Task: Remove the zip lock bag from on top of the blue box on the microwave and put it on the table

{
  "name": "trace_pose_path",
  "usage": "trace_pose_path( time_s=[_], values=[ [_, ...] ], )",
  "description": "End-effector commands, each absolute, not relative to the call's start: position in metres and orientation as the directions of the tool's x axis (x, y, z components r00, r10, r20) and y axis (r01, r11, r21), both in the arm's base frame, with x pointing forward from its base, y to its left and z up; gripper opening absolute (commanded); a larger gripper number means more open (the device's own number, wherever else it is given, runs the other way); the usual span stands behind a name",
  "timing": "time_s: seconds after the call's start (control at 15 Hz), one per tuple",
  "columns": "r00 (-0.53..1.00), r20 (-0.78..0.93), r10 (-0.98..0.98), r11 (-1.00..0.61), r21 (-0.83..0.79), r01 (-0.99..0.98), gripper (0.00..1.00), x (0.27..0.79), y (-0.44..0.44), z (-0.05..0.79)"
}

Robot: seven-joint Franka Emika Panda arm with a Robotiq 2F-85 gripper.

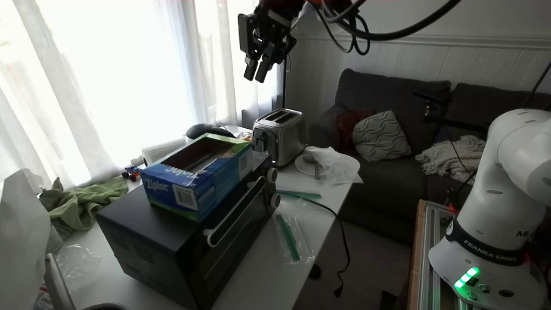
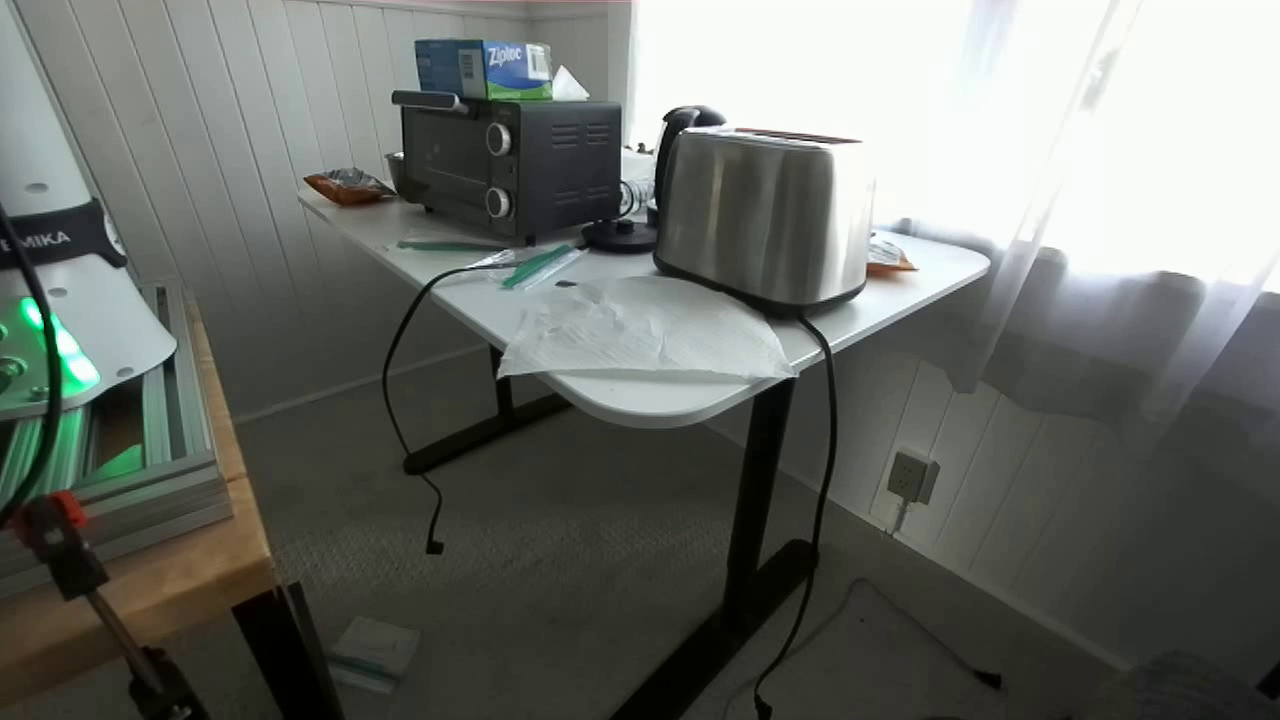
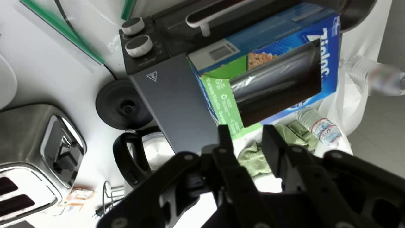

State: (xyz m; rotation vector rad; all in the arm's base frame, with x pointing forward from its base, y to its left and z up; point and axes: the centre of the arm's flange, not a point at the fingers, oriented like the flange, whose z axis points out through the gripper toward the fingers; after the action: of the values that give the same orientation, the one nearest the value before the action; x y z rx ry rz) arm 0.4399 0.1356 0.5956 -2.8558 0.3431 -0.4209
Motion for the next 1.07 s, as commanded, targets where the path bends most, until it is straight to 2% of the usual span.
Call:
trace_pose_path(
  time_s=[0.0, 0.33, 0.67, 1.0],
  values=[
    [0.947, 0.152, -0.283, -0.950, -0.180, -0.255, 0.63, 0.440, 0.119, 0.566],
    [0.955, 0.049, -0.292, -0.955, -0.076, -0.288, 0.97, 0.430, 0.088, 0.514],
    [0.965, 0.015, -0.263, -0.965, 0.015, -0.263, 1.00, 0.409, 0.069, 0.490],
    [0.983, 0.060, -0.173, -0.984, 0.034, -0.175, 1.00, 0.392, 0.062, 0.492]
  ],
)
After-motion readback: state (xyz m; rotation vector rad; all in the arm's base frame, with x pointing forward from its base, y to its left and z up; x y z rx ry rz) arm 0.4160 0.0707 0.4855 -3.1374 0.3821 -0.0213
